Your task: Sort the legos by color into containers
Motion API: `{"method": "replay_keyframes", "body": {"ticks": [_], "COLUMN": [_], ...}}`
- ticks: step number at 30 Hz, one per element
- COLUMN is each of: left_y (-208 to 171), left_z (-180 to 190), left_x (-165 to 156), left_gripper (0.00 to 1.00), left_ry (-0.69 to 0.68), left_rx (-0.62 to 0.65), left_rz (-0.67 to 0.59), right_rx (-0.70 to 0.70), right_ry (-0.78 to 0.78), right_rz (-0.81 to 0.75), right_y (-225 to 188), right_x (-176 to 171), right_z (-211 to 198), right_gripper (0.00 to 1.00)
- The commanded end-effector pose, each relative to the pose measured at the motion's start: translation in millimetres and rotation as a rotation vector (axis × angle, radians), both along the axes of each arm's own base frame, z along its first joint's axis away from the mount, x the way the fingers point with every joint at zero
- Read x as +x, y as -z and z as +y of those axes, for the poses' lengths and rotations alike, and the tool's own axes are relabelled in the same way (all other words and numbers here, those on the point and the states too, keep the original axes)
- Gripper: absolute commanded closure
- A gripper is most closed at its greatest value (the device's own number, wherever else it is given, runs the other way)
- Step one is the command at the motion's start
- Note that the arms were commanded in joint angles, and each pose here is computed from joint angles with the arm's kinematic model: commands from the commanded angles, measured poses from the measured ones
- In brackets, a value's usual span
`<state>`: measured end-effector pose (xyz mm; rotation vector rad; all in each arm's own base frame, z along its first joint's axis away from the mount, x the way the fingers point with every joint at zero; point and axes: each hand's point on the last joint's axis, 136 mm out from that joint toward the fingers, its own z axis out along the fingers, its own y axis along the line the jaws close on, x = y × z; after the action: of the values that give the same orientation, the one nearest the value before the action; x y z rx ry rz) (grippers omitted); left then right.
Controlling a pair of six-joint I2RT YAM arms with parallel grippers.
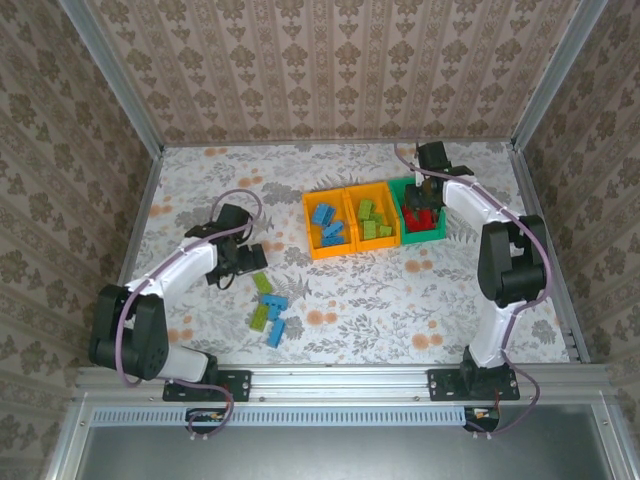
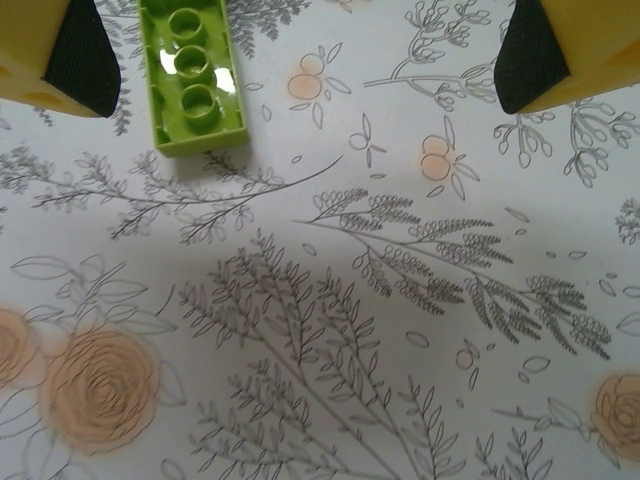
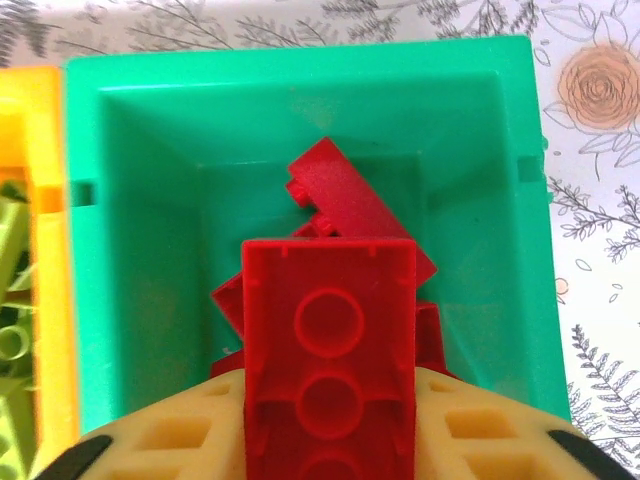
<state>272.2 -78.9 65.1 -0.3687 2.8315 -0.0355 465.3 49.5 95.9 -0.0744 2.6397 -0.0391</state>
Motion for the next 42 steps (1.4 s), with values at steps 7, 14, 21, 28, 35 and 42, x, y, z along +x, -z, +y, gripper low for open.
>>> {"method": "replay_keyframes", "body": {"ticks": [7,14,21,28,35,42], "left_y": [5,5,27,40,49,56], "left_z": [-8,-43,-54,-64,-66,-67], "left_x": [-17,-6,-9,-6,-3,-1], "left_gripper": [0.00,0.00,0.00,0.05,0.21,0.42], "left_ry": [-0.046,0.002,-0.006,0.007,0.019,0.030], "left_rx": [-0.065,-0.123,-0.144,-0.158,-0.155,-0.152], "left_rz": [0.046,0.064,0.121,0.156,0.169,0.172], "right_rx": [-0.010,0.023,0.071,0.040,0.012,0.062], "right_ry": [0.029,0.038,0.064,0.121,0.261,0.299], "right_rz": [0.025,-0.037,-0.125,-0.200,-0.210,-0.156], "right_y": [-3,-23,-48,-64,-54,-32], "right_x": [-11,-18,-27,-38,-47,-51], "right_z": [-6,0,1,-13,-58,-70], "right_gripper": [0.39,0.27,0.19,0.14,0.11,0.11]}}
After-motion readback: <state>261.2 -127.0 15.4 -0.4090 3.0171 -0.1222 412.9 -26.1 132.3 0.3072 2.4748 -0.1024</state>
